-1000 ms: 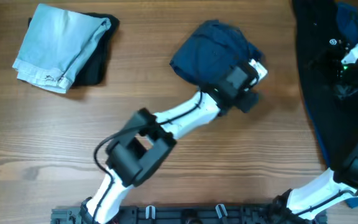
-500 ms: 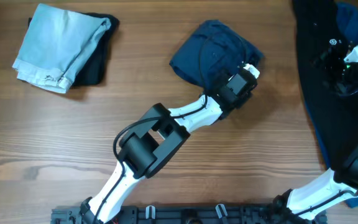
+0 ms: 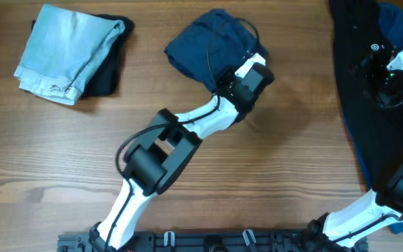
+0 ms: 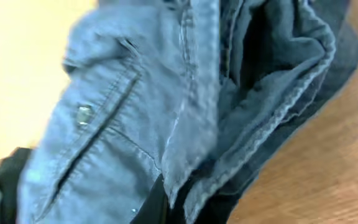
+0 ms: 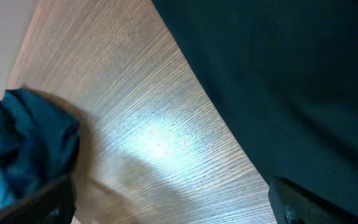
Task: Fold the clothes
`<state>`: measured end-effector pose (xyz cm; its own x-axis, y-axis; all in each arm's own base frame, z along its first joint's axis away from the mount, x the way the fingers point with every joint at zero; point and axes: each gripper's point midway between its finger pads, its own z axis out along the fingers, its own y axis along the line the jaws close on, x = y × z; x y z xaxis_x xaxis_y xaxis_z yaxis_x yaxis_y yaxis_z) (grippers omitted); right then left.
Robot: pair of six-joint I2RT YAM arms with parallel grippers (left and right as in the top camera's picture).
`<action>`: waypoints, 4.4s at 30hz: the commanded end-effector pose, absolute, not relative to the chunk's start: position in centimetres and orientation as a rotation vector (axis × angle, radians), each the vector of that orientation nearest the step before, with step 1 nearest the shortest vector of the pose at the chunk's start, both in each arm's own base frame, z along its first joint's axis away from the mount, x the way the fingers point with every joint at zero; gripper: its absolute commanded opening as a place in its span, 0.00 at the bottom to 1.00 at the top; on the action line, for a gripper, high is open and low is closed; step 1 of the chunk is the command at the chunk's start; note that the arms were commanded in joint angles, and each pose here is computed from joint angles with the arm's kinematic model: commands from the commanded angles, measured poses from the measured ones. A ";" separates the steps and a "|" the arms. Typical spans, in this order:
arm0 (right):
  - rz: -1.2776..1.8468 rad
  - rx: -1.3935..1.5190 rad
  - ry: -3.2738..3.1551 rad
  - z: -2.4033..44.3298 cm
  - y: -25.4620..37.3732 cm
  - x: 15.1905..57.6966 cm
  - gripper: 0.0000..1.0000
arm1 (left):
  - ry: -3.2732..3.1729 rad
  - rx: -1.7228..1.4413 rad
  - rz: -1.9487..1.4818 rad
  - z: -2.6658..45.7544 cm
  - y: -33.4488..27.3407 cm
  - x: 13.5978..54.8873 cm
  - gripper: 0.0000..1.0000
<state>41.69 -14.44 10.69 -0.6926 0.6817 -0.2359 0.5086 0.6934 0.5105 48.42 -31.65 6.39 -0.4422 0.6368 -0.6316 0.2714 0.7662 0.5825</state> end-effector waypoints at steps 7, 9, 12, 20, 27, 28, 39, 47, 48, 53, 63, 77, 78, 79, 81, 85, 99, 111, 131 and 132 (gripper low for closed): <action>0.611 0.910 2.492 10.7 -14.0 41.9 1.00 | 1.833 0.484 0.562 26.3 -20.6 52.7 0.04; 0.611 0.911 2.492 10.7 -14.0 41.9 0.99 | 1.809 0.505 0.596 28.3 -18.1 53.3 0.04; 0.616 0.911 2.491 10.7 -13.9 41.9 1.00 | 1.765 0.660 0.752 29.8 -14.7 54.0 0.04; 0.640 0.876 2.503 10.8 -12.7 42.3 1.00 | 1.641 0.824 1.042 34.3 -5.1 55.8 0.04; 0.656 0.834 2.536 10.7 -10.8 42.6 1.00 | 1.509 0.980 0.942 34.8 2.8 57.3 0.04; 0.660 0.823 2.541 10.7 -10.4 42.7 1.00 | 1.499 0.997 0.908 34.5 4.1 57.3 0.04; 0.694 0.713 2.583 10.8 -5.9 43.8 1.00 | 1.463 1.088 0.694 27.6 8.2 59.6 0.04; 0.692 0.706 2.571 11.0 -6.0 44.1 1.00 | 1.325 0.978 0.750 30.3 8.8 60.9 0.04; 0.692 0.706 2.571 11.0 -6.0 44.1 1.00 | 1.312 0.954 0.746 30.9 8.8 60.9 0.04; 0.692 0.705 2.574 10.9 -6.0 44.1 0.99 | 1.357 0.958 0.713 28.6 9.3 61.5 0.07; 0.692 0.705 2.574 10.9 -6.0 44.1 0.99 | 1.726 0.941 0.594 20.3 15.7 58.9 0.11; 0.693 0.707 2.570 11.0 -6.0 44.1 0.99 | 1.877 0.930 0.520 20.2 16.7 55.5 0.04; 0.699 0.705 2.569 11.0 -5.9 44.2 1.00 | 1.867 0.931 0.526 20.6 16.5 55.5 0.04; 0.703 0.704 2.569 11.0 -5.9 44.2 1.00 | 1.860 0.931 0.529 21.0 16.4 55.5 0.04; 0.705 0.703 2.568 11.0 -5.8 44.2 1.00 | 1.860 0.937 0.524 21.5 16.0 55.2 0.04; 0.710 0.697 2.562 11.1 -5.8 44.3 1.00 | 2.074 0.963 0.334 17.0 14.7 51.9 0.56; 0.699 0.671 2.532 11.5 -6.1 45.0 1.00 | 2.497 0.001 -0.913 15.6 3.6 42.7 1.00; 0.670 0.614 2.552 11.3 -6.2 44.8 0.99 | 2.372 0.210 -1.008 26.6 -2.6 42.9 1.00; 0.552 0.529 2.564 11.0 -5.5 45.7 0.99 | 2.736 -0.038 -0.296 5.9 1.5 54.2 0.80; 0.551 0.537 2.561 11.0 -5.8 45.7 0.99 | 2.759 -0.054 -0.305 5.3 1.4 53.9 0.80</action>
